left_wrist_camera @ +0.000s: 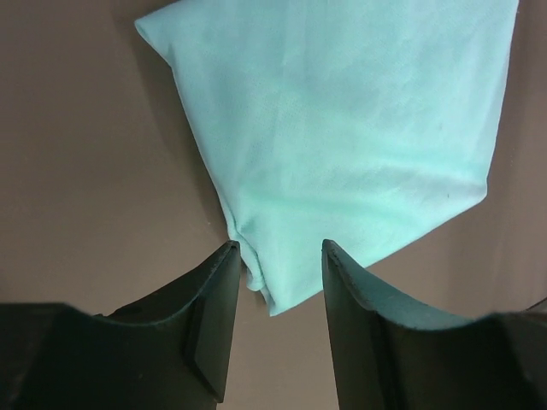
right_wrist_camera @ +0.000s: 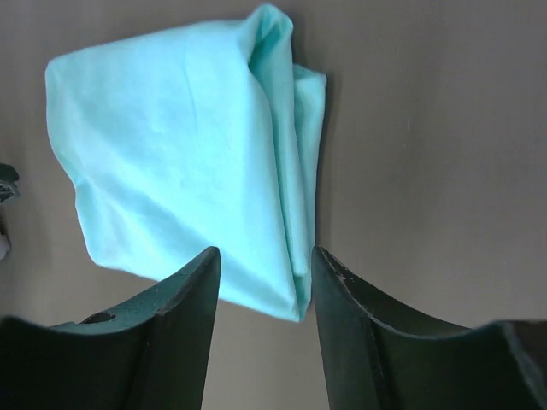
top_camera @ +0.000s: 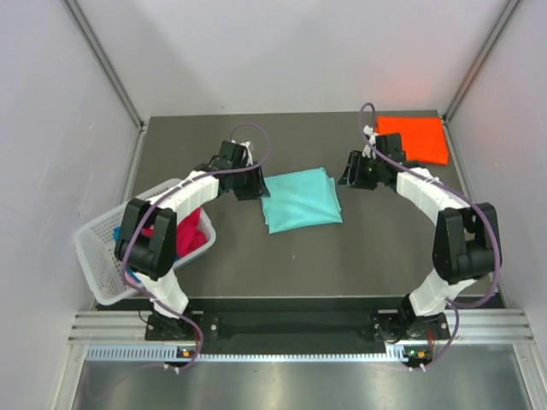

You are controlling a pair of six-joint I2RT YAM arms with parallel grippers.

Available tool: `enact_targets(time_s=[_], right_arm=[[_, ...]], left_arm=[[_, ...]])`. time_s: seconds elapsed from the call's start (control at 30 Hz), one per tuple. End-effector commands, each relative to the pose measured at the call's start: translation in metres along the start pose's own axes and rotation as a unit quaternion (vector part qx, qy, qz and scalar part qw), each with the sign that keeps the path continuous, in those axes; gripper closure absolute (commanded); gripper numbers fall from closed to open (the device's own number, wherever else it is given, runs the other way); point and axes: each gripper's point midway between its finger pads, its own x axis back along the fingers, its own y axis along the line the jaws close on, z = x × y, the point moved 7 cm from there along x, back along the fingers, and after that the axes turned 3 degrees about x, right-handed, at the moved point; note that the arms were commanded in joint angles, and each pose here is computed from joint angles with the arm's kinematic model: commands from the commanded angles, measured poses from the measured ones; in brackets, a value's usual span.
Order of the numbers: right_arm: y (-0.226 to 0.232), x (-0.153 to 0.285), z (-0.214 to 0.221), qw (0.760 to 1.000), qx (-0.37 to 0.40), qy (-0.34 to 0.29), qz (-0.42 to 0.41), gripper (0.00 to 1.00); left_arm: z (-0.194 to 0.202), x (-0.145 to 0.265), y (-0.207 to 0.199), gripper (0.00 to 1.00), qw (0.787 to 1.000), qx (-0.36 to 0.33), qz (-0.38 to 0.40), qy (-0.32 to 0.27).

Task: Fold and stack the t-shirts
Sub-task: Fold the tshirt

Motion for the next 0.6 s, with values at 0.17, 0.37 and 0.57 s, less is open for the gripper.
enact_targets(time_s=[0.17, 0.37, 0.57], right_arm=[[-0.007, -0.029, -0.006, 0.999, 0.043, 0.009, -0.026, 0.61], [-0.014, -0.041, 0.006, 0.999, 0.031, 0.014, -0.022, 0.71], [-0.018, -0.051, 0.029, 0.999, 0.011, 0.027, -0.035, 0.72]], left_arm=[[-0.024, -0.014, 0.008, 0.53, 1.0, 0.007, 0.003, -0.006], [-0.034, -0.016, -0.015, 0.57, 0.997, -0.006, 0.071, 0.016], [-0.022, -0.007, -0.017, 0.58, 0.999, -0.011, 0.042, 0.001]])
